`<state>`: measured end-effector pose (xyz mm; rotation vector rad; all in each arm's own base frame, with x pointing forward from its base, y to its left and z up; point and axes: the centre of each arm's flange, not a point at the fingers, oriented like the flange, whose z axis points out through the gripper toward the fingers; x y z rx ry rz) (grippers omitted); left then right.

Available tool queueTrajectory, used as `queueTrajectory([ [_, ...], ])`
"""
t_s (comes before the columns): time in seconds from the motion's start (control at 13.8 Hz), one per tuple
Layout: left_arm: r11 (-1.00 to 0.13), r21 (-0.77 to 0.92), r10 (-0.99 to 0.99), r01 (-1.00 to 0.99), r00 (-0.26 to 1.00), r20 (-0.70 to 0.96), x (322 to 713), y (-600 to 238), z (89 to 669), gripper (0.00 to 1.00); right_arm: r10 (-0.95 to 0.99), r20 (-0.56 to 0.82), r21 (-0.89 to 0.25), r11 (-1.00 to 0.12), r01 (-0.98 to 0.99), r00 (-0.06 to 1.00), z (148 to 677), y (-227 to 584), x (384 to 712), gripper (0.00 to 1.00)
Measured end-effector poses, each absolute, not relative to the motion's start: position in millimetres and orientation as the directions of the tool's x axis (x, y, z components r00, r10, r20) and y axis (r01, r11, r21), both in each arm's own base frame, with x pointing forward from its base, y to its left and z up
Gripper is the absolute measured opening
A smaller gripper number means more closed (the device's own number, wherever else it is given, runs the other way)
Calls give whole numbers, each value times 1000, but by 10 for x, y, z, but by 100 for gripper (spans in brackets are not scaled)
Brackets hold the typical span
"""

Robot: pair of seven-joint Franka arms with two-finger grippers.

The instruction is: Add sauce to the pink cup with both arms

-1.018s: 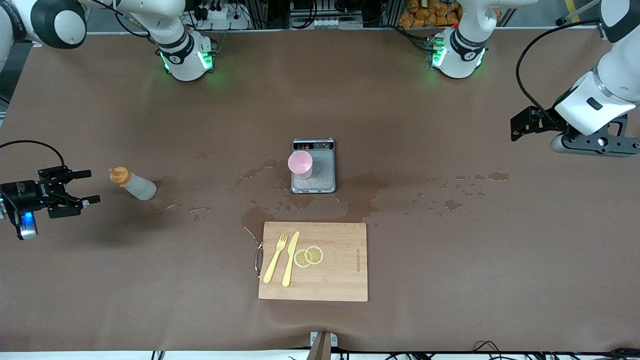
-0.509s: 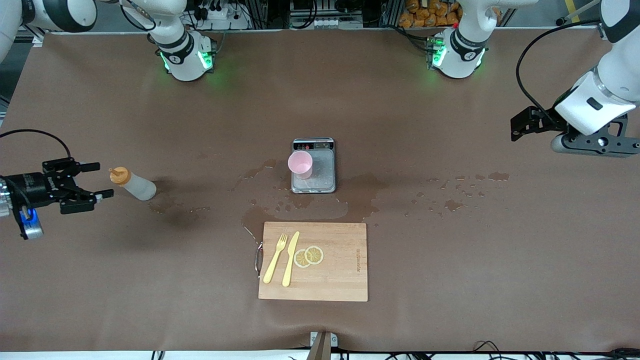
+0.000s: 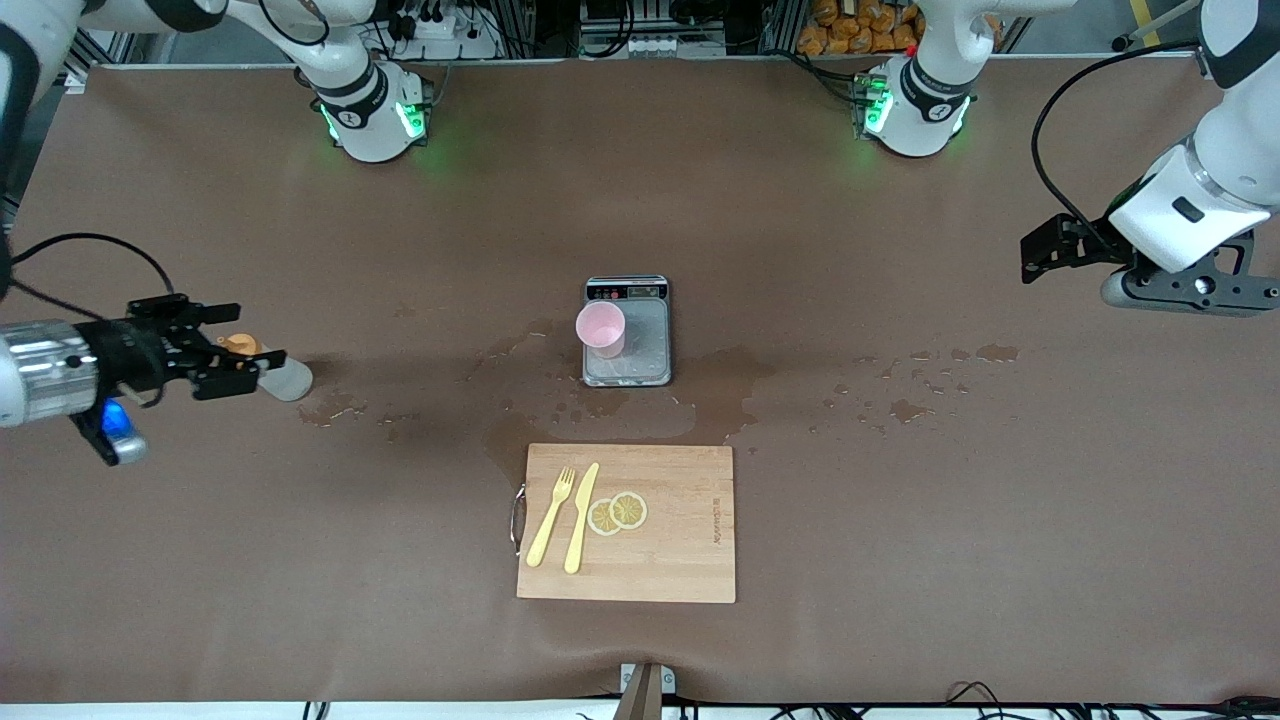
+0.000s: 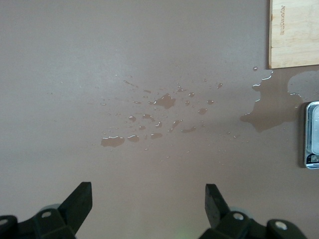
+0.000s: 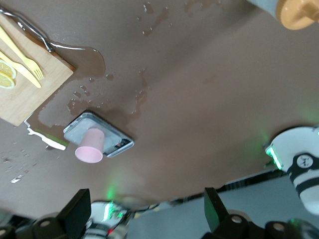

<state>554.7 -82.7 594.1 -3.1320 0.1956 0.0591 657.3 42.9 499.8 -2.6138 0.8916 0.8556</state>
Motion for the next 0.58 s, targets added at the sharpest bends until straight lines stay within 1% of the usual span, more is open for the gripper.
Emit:
queueTrajectory([
  [0.15, -992, -1, -125, -125, 991, -38, 5547, -828, 5941, 100, -494, -525, -41, -799, -600, 694, 5131, 639, 6583, 100],
  [0.29, -992, -1, -125, -125, 991, -37, 5547, -829, 5943, 100, -513, -464, -18, -810, -586, 722, 5187, 559, 6591, 100],
  [0.36, -992, -1, -125, -125, 992, -37, 5547, -828, 5945, 100, -502, -416, -23, -828, -561, 758, 5226, 516, 6619, 100],
  [0.51, -992, -1, -124, -124, 992, -36, 5548, -824, 5949, 100, -416, -332, -68, -885, -461, 846, 5357, 503, 6631, 100],
  [0.58, -992, -1, -124, -124, 992, -36, 5549, -824, 5951, 100, -387, -306, -85, -899, -430, 870, 5401, 490, 6611, 100],
])
